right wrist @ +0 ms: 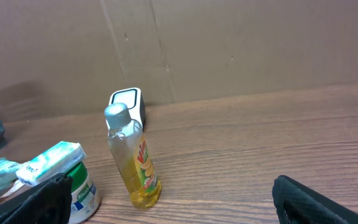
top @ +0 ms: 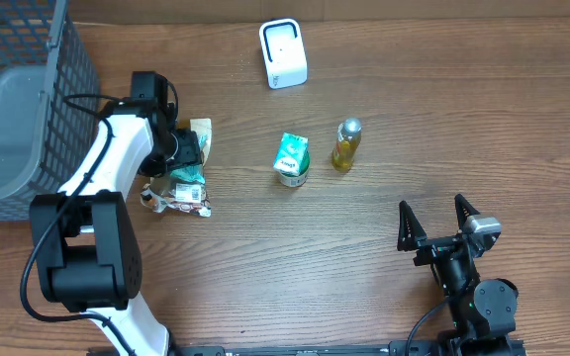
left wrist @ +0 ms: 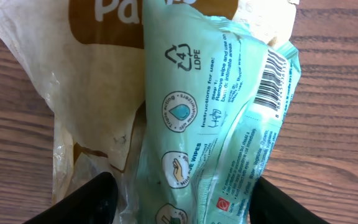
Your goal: Scan the item barcode
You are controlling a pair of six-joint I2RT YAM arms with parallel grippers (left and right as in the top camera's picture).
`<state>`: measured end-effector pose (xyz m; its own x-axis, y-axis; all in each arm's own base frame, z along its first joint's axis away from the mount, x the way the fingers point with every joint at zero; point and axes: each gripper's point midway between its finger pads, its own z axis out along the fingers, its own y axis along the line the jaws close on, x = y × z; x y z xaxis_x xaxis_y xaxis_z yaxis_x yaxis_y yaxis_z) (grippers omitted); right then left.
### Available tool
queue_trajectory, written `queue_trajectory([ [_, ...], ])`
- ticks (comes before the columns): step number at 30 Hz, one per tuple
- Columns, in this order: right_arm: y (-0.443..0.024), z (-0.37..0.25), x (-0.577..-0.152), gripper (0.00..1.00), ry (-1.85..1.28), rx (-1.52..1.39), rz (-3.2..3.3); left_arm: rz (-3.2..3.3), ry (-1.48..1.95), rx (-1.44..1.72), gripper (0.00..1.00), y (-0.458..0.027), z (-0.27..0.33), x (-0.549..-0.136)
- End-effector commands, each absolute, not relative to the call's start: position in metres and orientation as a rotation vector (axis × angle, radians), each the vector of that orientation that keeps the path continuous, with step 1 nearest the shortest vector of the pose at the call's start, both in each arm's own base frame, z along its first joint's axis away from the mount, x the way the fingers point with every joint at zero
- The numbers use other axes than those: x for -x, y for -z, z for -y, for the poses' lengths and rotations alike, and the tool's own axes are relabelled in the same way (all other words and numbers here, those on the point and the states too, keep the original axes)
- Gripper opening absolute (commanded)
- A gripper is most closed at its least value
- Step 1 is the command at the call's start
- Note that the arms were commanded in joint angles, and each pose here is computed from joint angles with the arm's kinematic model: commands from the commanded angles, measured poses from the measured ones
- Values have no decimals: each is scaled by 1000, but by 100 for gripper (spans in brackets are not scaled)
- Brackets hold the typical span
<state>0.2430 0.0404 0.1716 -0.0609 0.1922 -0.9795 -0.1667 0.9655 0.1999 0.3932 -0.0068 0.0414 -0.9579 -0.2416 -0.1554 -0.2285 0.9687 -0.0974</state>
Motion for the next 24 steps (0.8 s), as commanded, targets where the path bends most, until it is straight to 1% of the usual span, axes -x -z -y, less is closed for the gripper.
queue_trajectory([
  [1,-170,-39,-243,100,-280,-21,-1602,-2934,195,375,54,-48,13,-399],
  [3,-170,-39,-243,100,-280,-21,-1602,-2935,202,371,52,-48,15,-399],
  [6,-170,-39,-243,100,-280,-21,-1602,-2935,217,371,62,-48,16,-399],
  [12,-170,-39,-243,100,-280,-21,-1602,-2928,216,371,62,-48,16,-401],
  [15,-170,-39,-243,100,-280,-21,-1602,-2917,219,371,68,-49,15,-403],
  [18,-170,-39,-243,100,-280,-21,-1602,-2917,228,369,80,-49,16,-404],
  [19,-170,-39,-243,100,-280,-21,-1602,-2917,229,368,81,-49,17,-404],
  [20,-170,-39,-243,100,-280,-21,-1602,-2917,229,368,80,-49,17,-404],
  [21,-170,-39,-243,100,-280,-21,-1602,-2917,228,368,77,-49,17,-404],
  [23,-170,-39,-243,100,-280,-21,-1602,-2917,228,368,66,-49,17,-404],
  [24,-170,-39,-243,100,-280,-21,-1602,-2916,228,368,62,-49,17,-404],
])
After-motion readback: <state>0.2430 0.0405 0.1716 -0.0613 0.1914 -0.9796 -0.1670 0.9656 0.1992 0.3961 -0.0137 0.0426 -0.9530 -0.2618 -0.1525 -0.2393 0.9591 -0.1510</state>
